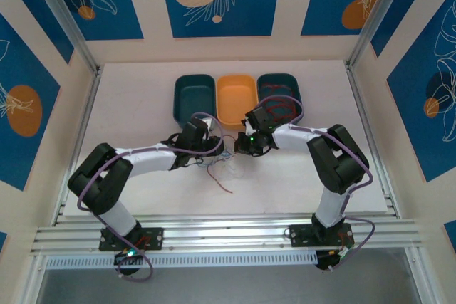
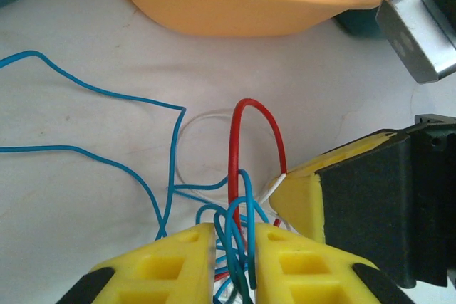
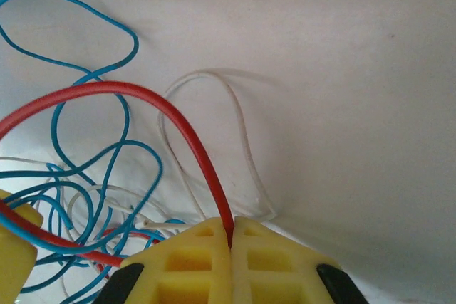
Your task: Untangle the cables
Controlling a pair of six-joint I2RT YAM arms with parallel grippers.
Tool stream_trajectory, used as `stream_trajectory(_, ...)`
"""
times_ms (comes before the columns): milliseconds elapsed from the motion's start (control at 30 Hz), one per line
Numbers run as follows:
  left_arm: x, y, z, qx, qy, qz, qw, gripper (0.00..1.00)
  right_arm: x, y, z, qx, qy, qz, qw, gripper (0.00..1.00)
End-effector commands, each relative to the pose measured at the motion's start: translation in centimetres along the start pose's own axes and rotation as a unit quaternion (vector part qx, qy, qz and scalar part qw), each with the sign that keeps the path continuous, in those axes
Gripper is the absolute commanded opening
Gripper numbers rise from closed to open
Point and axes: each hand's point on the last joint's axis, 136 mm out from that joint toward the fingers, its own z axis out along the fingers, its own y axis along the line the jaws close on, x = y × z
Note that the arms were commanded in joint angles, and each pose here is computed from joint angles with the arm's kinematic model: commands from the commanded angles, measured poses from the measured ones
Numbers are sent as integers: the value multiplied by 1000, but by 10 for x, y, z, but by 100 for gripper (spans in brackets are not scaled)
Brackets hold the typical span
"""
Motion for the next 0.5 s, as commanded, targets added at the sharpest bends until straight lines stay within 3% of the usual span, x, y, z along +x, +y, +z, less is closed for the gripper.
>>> stream_trajectory(0, -3, 8, -7, -11, -14, -7, 1000, 20, -1, 7, -14, 0, -15, -8, 1000, 1)
stream_trajectory(467, 14, 37, -25, -49, -23, -29, 998, 18, -14, 20, -87, 36, -109, -41, 993, 0)
